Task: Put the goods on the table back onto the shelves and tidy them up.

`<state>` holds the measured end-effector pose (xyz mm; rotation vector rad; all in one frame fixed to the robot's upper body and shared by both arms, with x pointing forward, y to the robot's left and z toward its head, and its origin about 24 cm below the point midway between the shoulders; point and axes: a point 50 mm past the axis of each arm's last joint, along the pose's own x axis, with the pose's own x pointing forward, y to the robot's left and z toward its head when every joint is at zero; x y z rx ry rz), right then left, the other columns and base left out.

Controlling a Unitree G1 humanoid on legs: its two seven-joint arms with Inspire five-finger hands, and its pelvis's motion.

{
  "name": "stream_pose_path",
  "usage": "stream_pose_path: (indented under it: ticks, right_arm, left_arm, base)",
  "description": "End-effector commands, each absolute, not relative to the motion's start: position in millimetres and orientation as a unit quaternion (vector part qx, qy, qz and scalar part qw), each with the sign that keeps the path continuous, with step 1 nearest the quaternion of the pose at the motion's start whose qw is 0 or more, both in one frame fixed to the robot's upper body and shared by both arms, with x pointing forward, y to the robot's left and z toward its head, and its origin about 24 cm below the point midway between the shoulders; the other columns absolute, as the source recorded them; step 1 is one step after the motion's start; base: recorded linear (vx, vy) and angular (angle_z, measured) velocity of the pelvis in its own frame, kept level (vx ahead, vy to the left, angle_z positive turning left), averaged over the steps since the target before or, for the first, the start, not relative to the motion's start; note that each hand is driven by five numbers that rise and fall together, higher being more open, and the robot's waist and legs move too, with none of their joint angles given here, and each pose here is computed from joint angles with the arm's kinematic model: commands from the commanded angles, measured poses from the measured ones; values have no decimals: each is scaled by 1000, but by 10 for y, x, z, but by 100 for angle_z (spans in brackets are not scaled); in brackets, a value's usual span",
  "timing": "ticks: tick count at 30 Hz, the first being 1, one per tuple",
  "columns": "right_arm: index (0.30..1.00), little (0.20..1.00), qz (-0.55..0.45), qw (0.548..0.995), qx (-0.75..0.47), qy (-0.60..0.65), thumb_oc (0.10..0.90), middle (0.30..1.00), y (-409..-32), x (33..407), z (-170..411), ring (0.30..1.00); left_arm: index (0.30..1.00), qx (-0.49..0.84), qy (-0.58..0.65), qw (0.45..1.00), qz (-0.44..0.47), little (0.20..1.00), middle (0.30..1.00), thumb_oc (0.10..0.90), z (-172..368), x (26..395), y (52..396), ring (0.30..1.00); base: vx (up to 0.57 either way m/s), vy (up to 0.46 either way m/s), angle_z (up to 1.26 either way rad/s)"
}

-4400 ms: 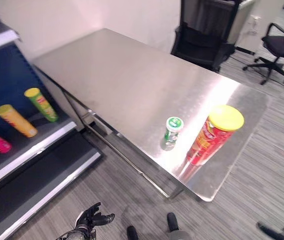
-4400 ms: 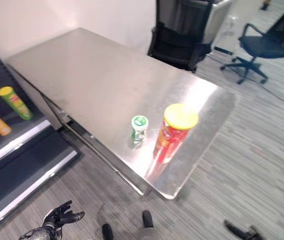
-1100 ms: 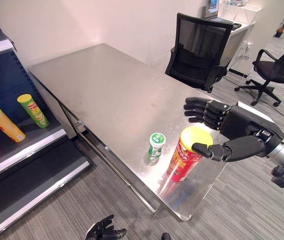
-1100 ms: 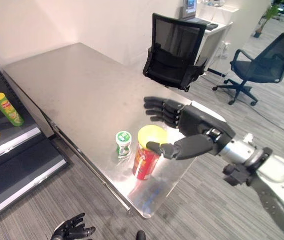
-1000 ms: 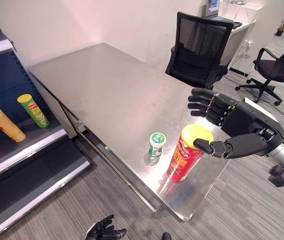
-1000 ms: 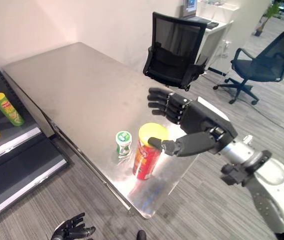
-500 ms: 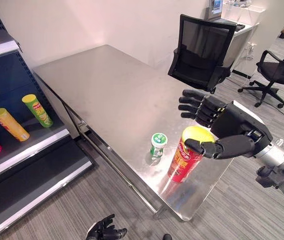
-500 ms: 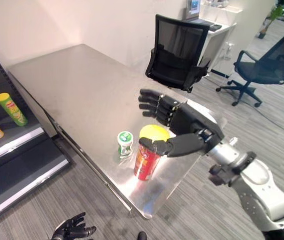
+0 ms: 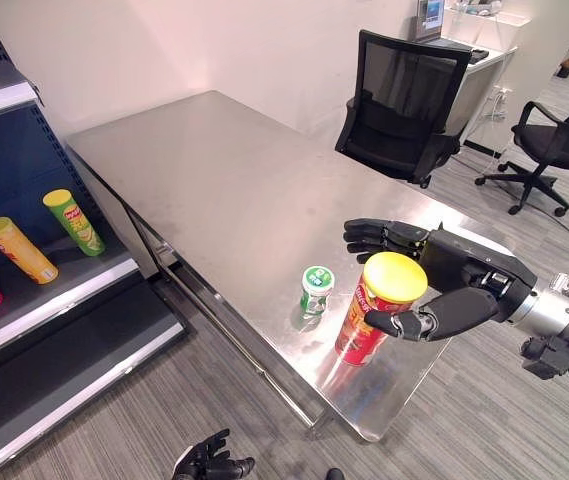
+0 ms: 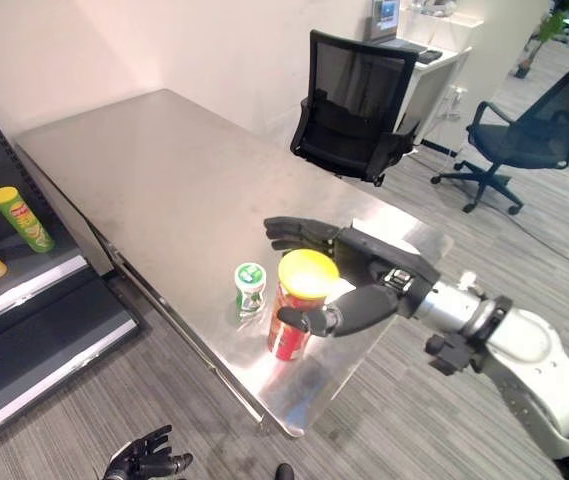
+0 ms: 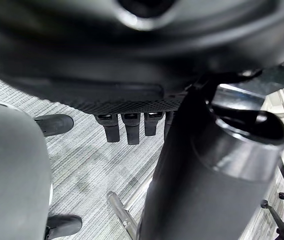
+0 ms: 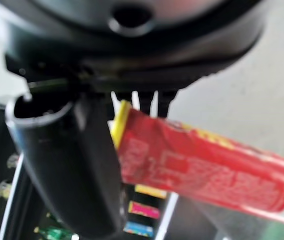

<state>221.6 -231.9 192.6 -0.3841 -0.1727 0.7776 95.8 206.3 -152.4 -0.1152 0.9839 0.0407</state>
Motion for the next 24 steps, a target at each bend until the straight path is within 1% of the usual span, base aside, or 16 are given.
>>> stream_pose_path:
  ticks: [1,7,8,9,10,21,24]
  right_arm:
    - [900,900,376,883,-229,-163,800,900,-2254,2221,2261,900]
    - [900,900,365,891,-218,-160,800,900,-2257,2281,2184,900]
    - [561,561,364,894,-208,-161,574,561,-2250,2285,2167,561]
    - [460,460,364,893,-208,-161,507,460,-2250,2286,2167,460]
    - [300,300,361,895,-204,-163,400,300,-2250,2297,2159,300]
    - [300,300,323,909,-188,-184,400,300,-2307,2338,2151,300]
    - [300,300,293,913,-195,-207,400,300,-2363,2366,2217,300]
  left_arm:
    - [900,-23,430,903,-15,900,900,800,-1415,1225,2161,900]
    - [900,-25,428,903,-12,900,900,800,-1408,1244,2170,900]
    - [900,-28,428,903,-8,900,900,800,-1410,1240,2174,900]
    - [900,-28,428,903,-8,900,900,800,-1410,1241,2175,900]
    - [900,-29,428,903,-8,900,900,800,-1411,1241,2172,900]
    - [900,-30,425,905,3,900,900,800,-1401,1255,2195,900]
    - [900,-32,421,907,7,900,900,800,-1389,1278,2204,900]
  base:
    - [0,0,0]
    - [0,0,0]
    - [0,0,0]
    - [-8,10,4]
    - [-6,3,5]
    - [-1,-2,3]
    - [-3,-9,4]
